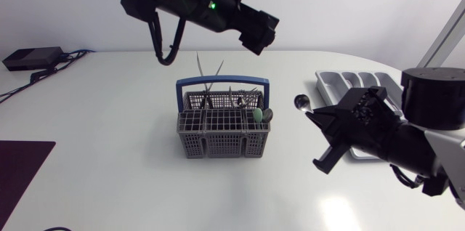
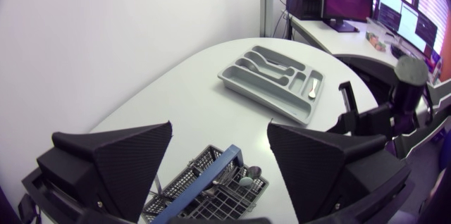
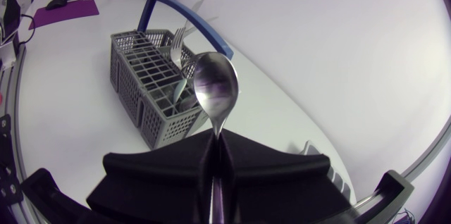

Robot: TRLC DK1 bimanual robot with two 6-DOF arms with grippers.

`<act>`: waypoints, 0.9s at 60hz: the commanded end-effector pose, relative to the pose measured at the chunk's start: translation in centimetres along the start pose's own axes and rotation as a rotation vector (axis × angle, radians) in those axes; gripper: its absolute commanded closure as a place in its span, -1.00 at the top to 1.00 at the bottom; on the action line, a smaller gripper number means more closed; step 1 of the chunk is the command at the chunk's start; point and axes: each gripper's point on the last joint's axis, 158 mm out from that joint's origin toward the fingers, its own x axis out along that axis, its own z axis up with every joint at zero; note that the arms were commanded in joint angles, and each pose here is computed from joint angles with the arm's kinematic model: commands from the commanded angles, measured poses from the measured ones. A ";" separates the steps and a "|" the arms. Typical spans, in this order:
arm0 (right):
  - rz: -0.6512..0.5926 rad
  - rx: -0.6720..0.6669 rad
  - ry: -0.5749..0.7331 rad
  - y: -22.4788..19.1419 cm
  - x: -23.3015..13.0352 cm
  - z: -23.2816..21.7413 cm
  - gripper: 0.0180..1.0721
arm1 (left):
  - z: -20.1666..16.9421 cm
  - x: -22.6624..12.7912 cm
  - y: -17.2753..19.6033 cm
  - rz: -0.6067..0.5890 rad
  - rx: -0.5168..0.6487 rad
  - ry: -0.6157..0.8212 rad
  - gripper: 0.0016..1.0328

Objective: Sort the cutlery from the basket into the organizer compartments.

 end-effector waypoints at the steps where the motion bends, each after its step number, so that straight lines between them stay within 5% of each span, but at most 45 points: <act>1: 0.013 -0.006 0.035 -0.6 -0.5 -2.1 -0.88 | -2.5 0.9 -0.7 -0.033 0.117 0.050 0.89; 12: 0.051 -0.004 0.071 -2.6 -1.6 -5.2 -0.88 | -4.9 1.2 -2.8 -0.075 0.396 0.038 0.89; 31: 0.150 -0.008 0.156 -5.7 -2.3 -10.3 -0.88 | -8.6 3.6 -3.9 -0.114 0.653 0.104 0.89; 54: 0.243 -0.120 0.292 -11.0 -4.6 -18.0 -0.88 | -10.5 4.1 -4.2 -0.140 0.763 0.139 0.87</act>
